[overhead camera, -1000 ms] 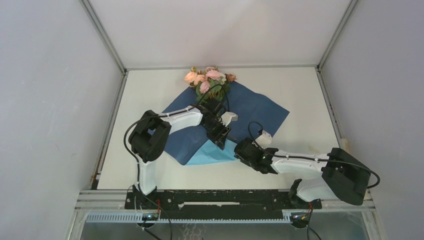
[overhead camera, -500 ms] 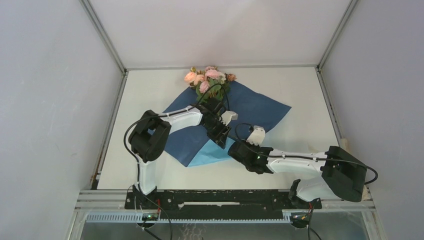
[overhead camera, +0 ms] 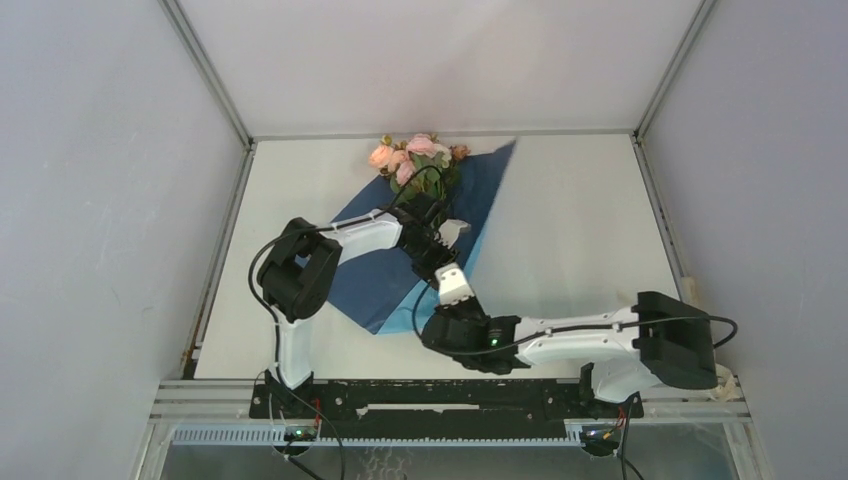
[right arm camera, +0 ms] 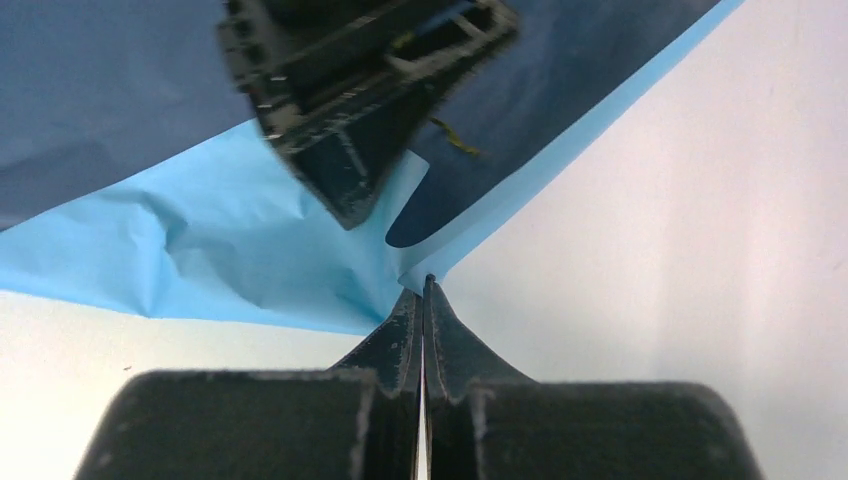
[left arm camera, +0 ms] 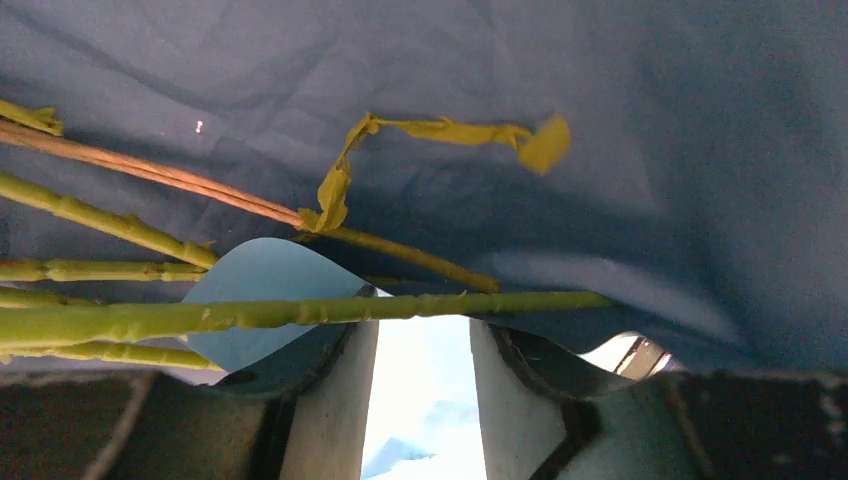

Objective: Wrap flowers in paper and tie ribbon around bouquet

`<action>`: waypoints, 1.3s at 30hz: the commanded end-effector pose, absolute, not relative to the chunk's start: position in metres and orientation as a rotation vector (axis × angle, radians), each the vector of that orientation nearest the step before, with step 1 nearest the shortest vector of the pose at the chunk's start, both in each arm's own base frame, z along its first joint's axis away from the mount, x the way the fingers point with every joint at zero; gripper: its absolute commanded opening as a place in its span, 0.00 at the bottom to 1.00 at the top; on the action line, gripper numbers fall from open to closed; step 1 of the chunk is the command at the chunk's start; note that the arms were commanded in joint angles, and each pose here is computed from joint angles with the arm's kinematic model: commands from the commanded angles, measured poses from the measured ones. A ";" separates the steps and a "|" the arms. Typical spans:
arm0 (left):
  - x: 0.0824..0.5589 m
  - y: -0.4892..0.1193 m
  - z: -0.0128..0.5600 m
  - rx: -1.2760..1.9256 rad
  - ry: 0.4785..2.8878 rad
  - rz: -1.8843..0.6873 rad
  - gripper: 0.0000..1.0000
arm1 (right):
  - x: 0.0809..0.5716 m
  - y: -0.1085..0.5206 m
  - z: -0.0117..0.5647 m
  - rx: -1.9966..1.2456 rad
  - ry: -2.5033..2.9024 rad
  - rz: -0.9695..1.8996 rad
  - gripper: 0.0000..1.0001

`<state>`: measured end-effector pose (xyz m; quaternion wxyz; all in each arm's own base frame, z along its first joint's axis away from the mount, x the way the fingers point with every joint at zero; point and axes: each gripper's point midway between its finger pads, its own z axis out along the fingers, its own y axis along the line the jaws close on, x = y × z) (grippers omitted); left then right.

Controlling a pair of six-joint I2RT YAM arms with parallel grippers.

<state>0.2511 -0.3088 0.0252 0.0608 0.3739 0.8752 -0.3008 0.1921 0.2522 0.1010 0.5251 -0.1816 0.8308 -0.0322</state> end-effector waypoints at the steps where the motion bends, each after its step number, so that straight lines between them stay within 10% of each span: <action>1: 0.261 -0.307 0.017 1.092 2.667 -0.892 0.44 | 0.195 0.289 0.123 -0.662 1.826 -0.169 0.00; 25: 0.336 -0.211 0.178 0.407 2.368 -1.302 0.68 | 0.166 0.342 0.022 -1.158 1.849 -0.280 0.00; 39: 0.332 -0.201 0.166 -0.092 2.253 -1.465 0.86 | 0.164 0.343 0.015 -1.195 1.851 -0.288 0.00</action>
